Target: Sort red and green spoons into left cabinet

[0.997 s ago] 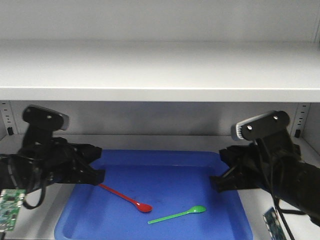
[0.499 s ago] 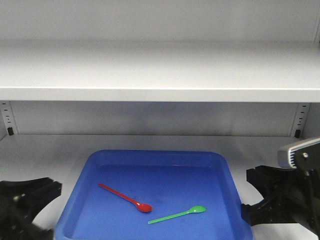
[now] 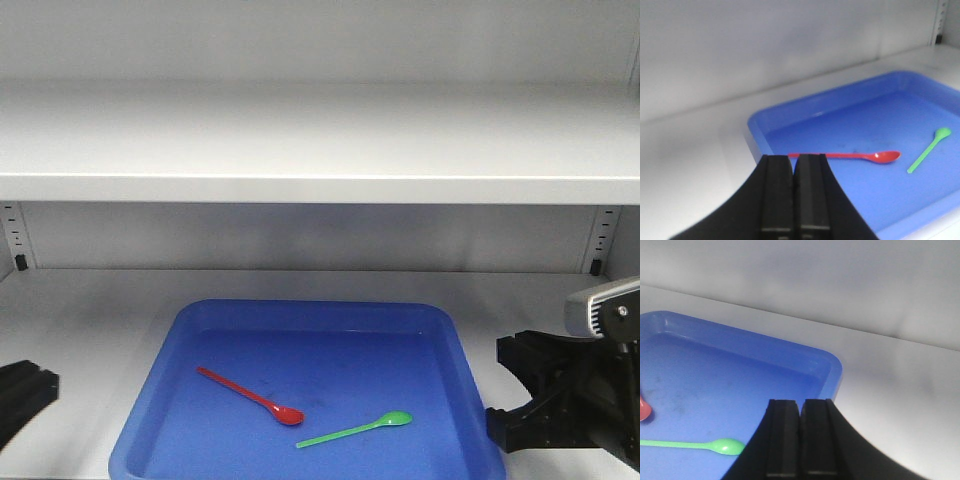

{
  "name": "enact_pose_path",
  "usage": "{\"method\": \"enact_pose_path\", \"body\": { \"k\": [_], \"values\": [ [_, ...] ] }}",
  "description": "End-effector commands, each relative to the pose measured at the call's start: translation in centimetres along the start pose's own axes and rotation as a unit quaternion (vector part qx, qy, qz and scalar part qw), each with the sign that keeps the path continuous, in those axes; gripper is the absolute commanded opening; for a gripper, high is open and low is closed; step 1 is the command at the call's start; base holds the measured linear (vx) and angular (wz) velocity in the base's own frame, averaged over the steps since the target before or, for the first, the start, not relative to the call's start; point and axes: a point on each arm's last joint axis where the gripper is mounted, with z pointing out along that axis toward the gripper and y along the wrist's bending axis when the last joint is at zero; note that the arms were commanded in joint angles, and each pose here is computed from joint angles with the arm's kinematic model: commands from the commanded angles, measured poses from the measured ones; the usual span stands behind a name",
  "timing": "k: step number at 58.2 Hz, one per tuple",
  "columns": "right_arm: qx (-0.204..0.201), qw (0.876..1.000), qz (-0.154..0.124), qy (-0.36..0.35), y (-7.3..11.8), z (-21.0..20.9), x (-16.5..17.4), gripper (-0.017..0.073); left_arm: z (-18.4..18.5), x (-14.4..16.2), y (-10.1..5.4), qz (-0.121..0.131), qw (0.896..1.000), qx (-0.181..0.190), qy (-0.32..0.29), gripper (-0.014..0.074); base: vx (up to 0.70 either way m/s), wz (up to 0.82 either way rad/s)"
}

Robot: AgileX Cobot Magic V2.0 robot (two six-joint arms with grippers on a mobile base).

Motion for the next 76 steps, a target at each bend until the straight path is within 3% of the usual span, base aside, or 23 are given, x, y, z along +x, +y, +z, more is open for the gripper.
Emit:
{"method": "enact_pose_path", "body": {
  "k": [1, 8, 16, 30, 37, 42, 52, 55, 63, 76],
  "values": [
    [-0.007, 1.000, 0.015, -0.024, 0.1, -0.6, -1.3, -0.0004, -1.7, -1.6, 0.3, -0.019, 0.999, -0.018, -0.035, 0.0000, 0.00, 0.00],
    [-0.007, 1.000, 0.015, -0.024, 0.1, -0.6, -1.3, -0.0004, -3.5, -1.4, 0.6, -0.031, 0.999, -0.029, -0.016, 0.0000, 0.00, 0.00],
    [-0.007, 1.000, 0.015, -0.024, 0.1, -0.6, -1.3, -0.0004, -5.4, -0.8, 1.1, -0.039, 0.997, -0.068, 0.004, 0.0000, 0.00, 0.00],
    [-0.007, 1.000, 0.015, -0.024, 0.1, -0.6, -1.3, -0.0004, -8.0, 3.5, 1.3, -0.053, 0.986, -0.134, -0.087, 0.0000, 0.00, 0.00],
    [-0.007, 1.000, 0.015, -0.024, 0.1, -0.6, -1.3, -0.0004, -8.6, 7.2, 1.2, -0.037, 0.980, -0.157, -0.113, 0.0000, 0.00, 0.00],
    [-0.007, 1.000, 0.015, -0.024, 0.1, -0.6, -1.3, -0.0004, -8.8, 9.5, 1.1, -0.025, 0.978, -0.165, -0.124, 0.0000, 0.00, 0.00],
    [-0.007, 1.000, 0.015, -0.024, 0.1, -0.6, -1.3, -0.0004, -9.0, 13.3, 0.9, -0.052, 0.973, -0.164, -0.152, 0.0000, 0.00, 0.00],
    [-0.007, 1.000, 0.015, -0.024, 0.1, -0.6, -1.3, -0.0004, -9.1, 13.5, 0.7, -0.058, 0.975, -0.157, -0.144, 0.0000, 0.00, 0.00],
    [-0.007, 1.000, 0.015, -0.024, 0.1, -0.5, -1.3, -0.0004, -9.2, 13.4, 0.5, -0.028, 0.977, -0.155, -0.147, 0.0000, 0.00, 0.00],
    [-0.007, 1.000, 0.015, -0.024, 0.1, -0.5, -1.3, -0.0004, -9.2, 13.4, 0.5, -0.030, 0.977, -0.155, -0.147, 0.0000, 0.00, 0.00]
  ]
}}
